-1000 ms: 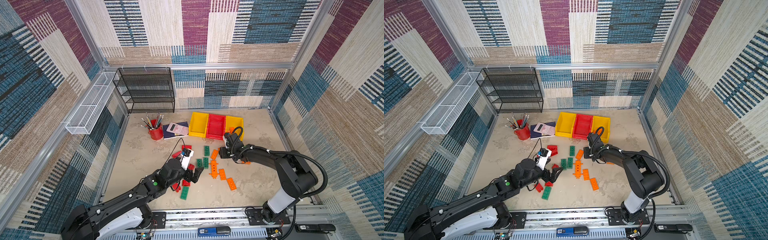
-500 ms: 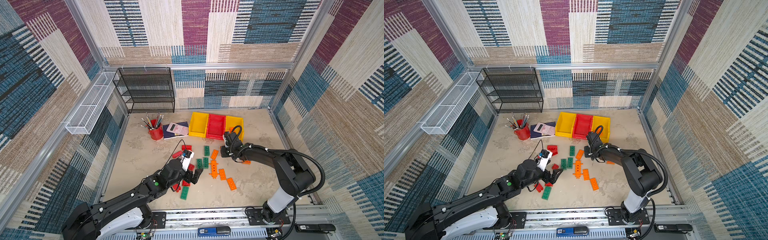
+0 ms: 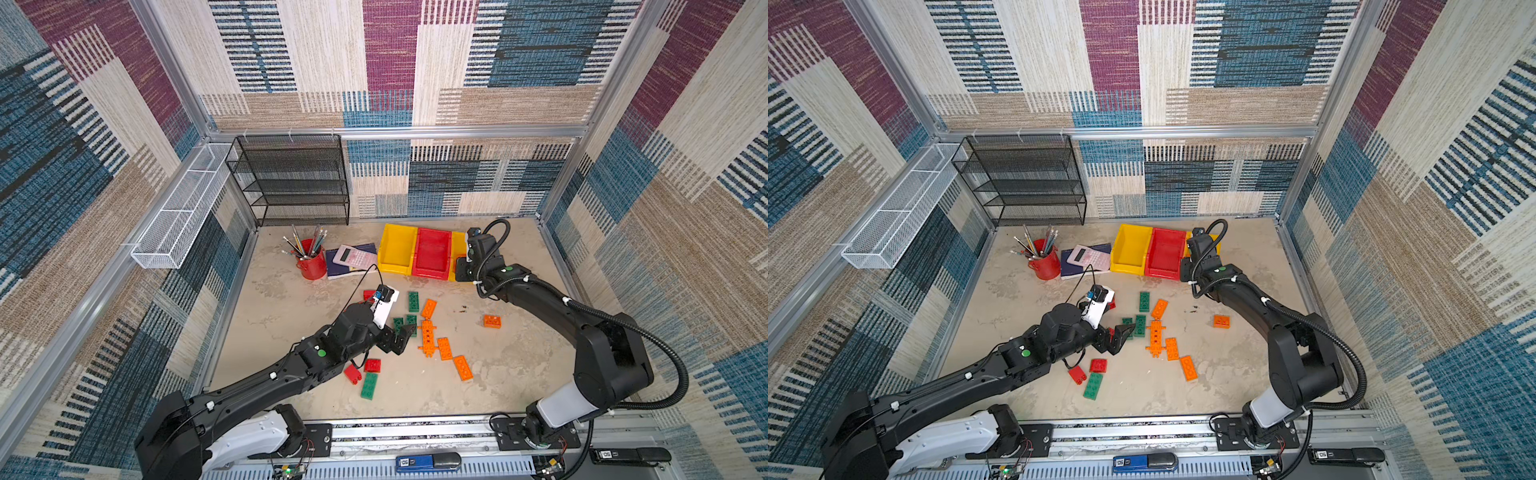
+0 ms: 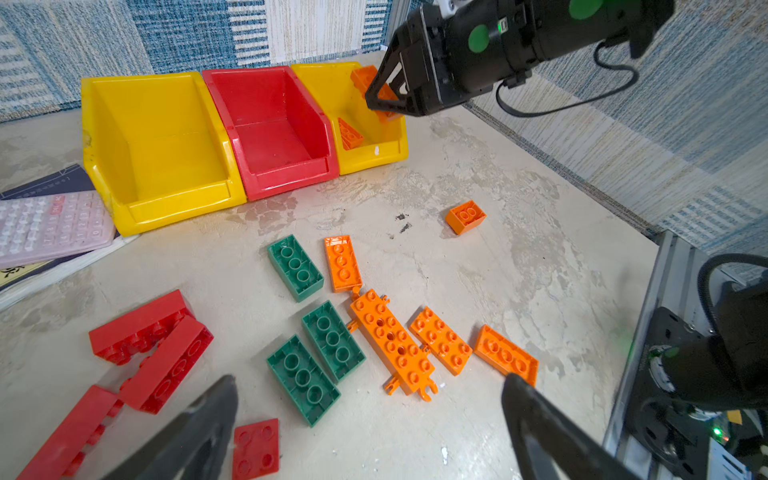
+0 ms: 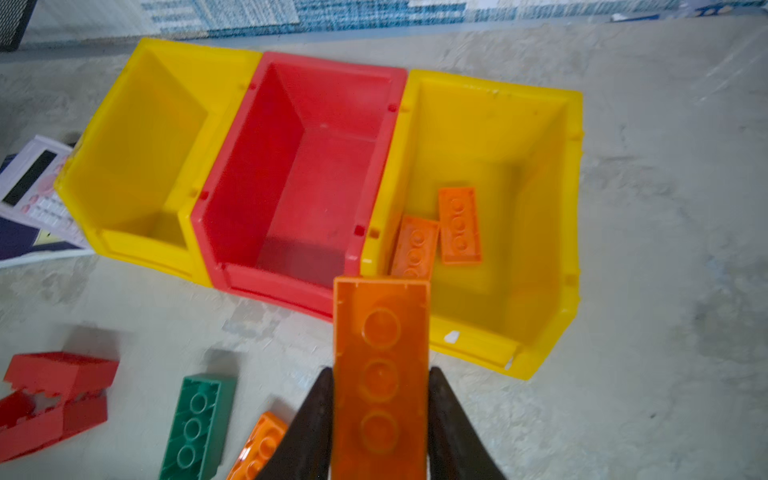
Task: Sort the legos into containers by color
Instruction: 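Carry the orange brick with the right gripper into the yellow bin and release, then lower the right gripper onto an orange 2x3 brick and close on it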
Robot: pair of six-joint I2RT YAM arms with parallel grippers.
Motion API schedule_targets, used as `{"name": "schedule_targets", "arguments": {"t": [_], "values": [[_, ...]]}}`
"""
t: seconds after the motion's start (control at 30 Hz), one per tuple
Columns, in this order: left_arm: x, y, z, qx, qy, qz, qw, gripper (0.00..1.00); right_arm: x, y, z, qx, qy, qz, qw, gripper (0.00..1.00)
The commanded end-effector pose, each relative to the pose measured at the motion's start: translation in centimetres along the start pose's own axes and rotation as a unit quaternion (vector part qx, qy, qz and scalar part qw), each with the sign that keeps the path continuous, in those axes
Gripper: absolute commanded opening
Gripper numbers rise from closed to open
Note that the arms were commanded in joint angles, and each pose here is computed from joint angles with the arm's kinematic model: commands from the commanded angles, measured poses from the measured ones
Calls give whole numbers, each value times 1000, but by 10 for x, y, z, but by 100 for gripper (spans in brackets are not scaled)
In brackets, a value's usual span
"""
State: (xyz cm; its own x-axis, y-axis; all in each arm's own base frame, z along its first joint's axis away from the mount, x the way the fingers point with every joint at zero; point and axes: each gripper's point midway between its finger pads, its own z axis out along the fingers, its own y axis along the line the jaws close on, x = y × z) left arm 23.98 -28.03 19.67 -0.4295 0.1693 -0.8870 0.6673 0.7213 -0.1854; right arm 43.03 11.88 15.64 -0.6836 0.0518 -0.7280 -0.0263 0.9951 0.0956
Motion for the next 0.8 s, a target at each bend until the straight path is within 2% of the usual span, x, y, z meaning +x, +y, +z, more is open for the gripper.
{"name": "schedule_targets", "arguments": {"t": [0.0, 0.3, 0.47, 0.57, 0.77], "values": [[-10, -6, 4, 14, -6, 13, 1000, 99, -16, -9, 11, -4, -14, 8, 1000, 34], [-10, -3, 8, 2, 0, 19, 1000, 99, -20, -24, 68, 16, 12, 6, 1000, 36], [-5, -1, 9, -4, 12, 13, 1000, 99, -22, -30, 90, 26, 14, 0, 1000, 47], [-2, 0, 8, -4, 12, 8, 1000, 99, -26, -28, 94, 25, 14, -2, 1000, 56], [0, -4, 0, 11, 7, -1, 1000, 99, -30, -23, 71, 11, 11, -2, 1000, 60]]}}
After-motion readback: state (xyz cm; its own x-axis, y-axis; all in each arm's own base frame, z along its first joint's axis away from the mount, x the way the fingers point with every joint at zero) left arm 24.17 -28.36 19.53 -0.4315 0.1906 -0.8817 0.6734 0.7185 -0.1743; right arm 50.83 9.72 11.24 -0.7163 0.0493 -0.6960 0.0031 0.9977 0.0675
